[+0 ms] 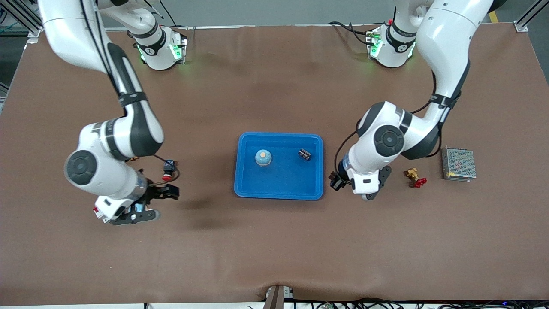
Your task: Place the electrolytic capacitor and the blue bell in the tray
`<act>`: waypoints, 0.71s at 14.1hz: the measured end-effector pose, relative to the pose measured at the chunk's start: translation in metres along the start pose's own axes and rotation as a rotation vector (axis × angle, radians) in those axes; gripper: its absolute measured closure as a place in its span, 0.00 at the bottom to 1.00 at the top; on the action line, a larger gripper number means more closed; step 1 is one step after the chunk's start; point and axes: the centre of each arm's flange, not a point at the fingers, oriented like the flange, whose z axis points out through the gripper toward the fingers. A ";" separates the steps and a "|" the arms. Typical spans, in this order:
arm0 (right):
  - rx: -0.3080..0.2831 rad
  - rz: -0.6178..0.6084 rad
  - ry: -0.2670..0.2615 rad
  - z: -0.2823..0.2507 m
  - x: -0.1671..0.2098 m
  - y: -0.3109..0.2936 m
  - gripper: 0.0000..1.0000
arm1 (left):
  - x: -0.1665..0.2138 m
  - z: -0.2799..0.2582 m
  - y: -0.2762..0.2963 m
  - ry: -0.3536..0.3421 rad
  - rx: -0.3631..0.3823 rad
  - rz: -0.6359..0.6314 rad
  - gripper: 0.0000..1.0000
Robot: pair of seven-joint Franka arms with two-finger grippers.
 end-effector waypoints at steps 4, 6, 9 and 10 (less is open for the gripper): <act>-0.002 -0.099 -0.004 0.007 -0.005 0.072 0.00 | -0.033 0.036 0.011 -0.020 0.033 -0.035 0.70; -0.007 -0.136 0.002 0.019 -0.005 0.094 0.00 | -0.042 0.051 0.013 -0.013 0.050 -0.033 0.70; -0.016 -0.158 0.017 0.041 -0.003 0.104 0.00 | -0.050 0.063 0.015 -0.004 0.053 -0.038 0.70; -0.020 -0.164 0.023 0.049 -0.002 0.106 0.00 | -0.053 0.065 0.017 -0.006 0.044 -0.040 0.70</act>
